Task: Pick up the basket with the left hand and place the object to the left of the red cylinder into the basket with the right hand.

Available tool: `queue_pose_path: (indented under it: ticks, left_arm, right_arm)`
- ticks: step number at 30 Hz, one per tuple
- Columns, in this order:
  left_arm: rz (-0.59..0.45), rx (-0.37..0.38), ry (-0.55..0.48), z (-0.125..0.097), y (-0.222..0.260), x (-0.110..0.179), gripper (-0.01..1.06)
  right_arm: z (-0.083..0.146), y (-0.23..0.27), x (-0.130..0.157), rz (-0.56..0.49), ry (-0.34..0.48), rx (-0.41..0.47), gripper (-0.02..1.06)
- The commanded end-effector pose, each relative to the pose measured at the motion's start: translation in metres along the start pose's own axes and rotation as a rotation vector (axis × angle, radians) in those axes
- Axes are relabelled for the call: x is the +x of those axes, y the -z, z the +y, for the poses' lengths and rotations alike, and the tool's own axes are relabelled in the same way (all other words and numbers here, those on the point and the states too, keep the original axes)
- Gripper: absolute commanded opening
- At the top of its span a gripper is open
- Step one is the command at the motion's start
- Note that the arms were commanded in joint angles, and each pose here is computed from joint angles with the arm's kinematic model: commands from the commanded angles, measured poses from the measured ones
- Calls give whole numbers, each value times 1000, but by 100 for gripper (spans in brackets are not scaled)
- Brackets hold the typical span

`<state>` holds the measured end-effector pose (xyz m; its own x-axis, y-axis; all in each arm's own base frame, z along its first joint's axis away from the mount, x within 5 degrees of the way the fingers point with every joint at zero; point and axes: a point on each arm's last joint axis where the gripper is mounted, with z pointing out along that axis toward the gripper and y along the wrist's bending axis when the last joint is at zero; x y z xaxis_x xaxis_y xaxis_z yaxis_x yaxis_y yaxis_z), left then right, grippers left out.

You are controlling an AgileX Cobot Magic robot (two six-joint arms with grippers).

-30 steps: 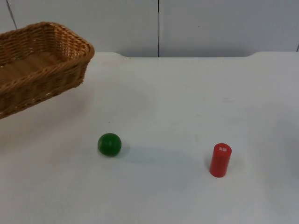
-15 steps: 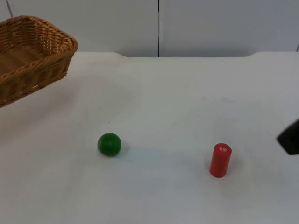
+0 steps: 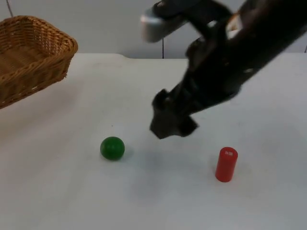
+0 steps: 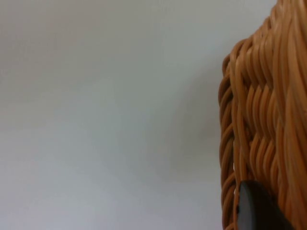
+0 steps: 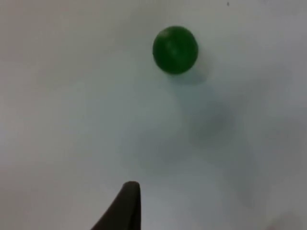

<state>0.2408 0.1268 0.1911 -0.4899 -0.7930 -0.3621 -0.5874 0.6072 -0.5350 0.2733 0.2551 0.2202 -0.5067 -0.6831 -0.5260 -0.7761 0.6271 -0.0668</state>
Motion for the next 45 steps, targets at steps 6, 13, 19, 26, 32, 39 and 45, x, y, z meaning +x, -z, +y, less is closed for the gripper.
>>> queue_pose_path:
  ticks: [6,13,19,26,32,39,45]
  left_arm:
    - [-21,18,34,-2,3,-2,0]
    - [-18,21,34,-2,3,-1,0]
    - [-21,18,34,-2,3,-2,0]
    - [-20,17,31,-2,3,-1,0]
    - [-20,17,31,-2,3,-1,0]
    - [-20,15,25,-2,3,-2,0]
    - [-20,15,25,-2,3,-2,0]
  right_arm:
    - [5,-57,-24,-21,71,-3,105]
    - [23,-106,-37,-30,154,-22,105]
    - [22,-149,-40,-20,152,-23,105]
    - [22,-183,-42,-36,146,-21,96]
    - [23,-188,-41,-42,145,-19,42]
    - [20,-134,-62,-11,148,-28,0]
    - [17,-50,-82,15,148,-37,0]
